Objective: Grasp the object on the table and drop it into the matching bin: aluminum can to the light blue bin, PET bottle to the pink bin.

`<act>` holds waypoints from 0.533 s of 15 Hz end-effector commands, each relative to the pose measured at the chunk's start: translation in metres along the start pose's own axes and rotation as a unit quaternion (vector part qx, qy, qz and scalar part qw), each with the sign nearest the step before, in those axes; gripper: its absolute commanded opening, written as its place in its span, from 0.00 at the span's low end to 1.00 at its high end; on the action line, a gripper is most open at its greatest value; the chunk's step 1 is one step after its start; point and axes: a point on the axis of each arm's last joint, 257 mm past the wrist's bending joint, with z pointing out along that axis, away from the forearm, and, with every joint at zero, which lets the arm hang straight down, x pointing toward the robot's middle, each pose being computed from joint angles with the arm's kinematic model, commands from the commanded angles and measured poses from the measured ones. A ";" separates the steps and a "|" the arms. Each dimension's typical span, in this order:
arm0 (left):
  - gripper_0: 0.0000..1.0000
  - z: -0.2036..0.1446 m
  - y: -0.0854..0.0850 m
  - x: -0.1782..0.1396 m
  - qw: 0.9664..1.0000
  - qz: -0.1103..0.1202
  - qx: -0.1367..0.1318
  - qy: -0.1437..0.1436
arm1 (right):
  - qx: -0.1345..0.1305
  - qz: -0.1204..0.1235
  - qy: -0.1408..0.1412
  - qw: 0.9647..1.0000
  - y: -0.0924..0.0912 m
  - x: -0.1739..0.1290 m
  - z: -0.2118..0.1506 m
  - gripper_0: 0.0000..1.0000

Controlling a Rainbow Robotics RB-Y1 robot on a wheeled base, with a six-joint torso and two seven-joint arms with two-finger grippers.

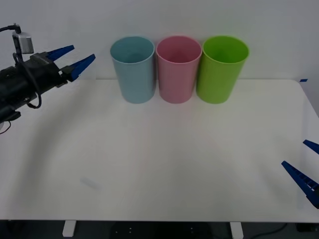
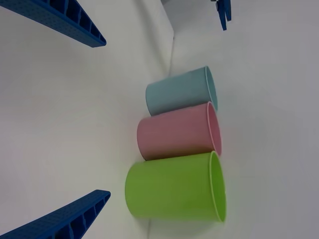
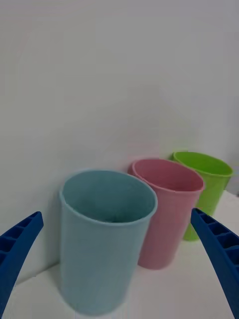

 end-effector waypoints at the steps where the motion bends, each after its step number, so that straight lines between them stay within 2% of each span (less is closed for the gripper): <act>1: 1.00 -0.039 0.001 0.013 1.000 0.014 0.011 0.023 | 0.000 0.000 0.000 1.000 0.000 0.000 0.000 1.00; 8: 1.00 -0.120 -0.011 0.040 0.998 0.020 0.019 0.053 | 0.000 0.000 0.000 1.000 0.000 0.000 0.000 1.00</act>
